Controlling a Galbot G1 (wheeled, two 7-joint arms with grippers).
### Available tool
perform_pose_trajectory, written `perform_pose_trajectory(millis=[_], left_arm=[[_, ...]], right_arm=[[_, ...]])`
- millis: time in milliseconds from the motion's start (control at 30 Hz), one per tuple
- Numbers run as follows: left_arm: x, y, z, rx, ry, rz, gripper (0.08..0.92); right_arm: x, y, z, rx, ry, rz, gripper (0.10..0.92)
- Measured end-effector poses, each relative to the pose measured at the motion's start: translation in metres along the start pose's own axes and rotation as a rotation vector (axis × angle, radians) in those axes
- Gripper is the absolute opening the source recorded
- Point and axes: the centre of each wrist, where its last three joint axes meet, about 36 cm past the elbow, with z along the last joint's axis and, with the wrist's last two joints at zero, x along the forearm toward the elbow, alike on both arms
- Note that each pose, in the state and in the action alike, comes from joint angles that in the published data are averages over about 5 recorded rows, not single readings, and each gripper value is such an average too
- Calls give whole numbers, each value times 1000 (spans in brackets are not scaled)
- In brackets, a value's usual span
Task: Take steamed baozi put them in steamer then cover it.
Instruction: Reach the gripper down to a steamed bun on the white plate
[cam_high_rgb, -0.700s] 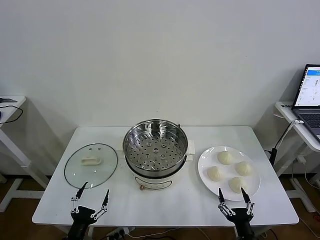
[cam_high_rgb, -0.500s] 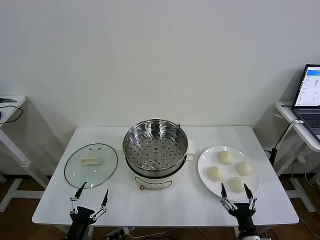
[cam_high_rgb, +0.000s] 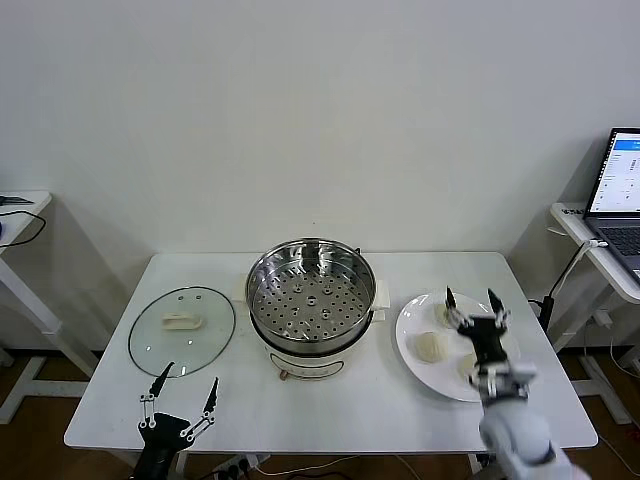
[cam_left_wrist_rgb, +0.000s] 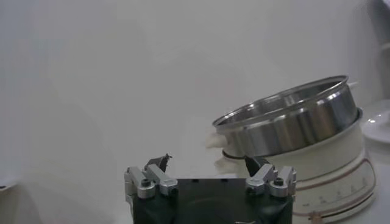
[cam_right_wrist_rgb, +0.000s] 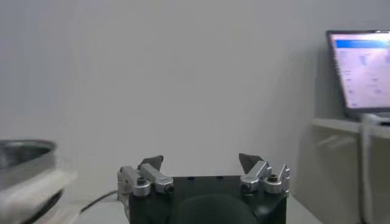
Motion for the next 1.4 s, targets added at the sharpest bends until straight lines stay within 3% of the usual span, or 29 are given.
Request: perform_pose_trajectory(millis=[167,467,767,1100,1400], left_arm=[[3,-1,-1,0,-2,-1,823],[6,0,-7,3,-8,-12,823],[11,1,-11,2,-5,-30,823],[16,0,-12,2,-4,-46,823],[18,-3,-8,9,6,-56,823]], right_arm=[[-48,-34,-20,95,74,-176,823],[-114,-92,-69,414,265,-621,823],[-172,-106,-115,781,521,-953,823],[-212,-90,-121,1059,774,-1102,823],[-231,-73,-108,1170,899,-1147,823]])
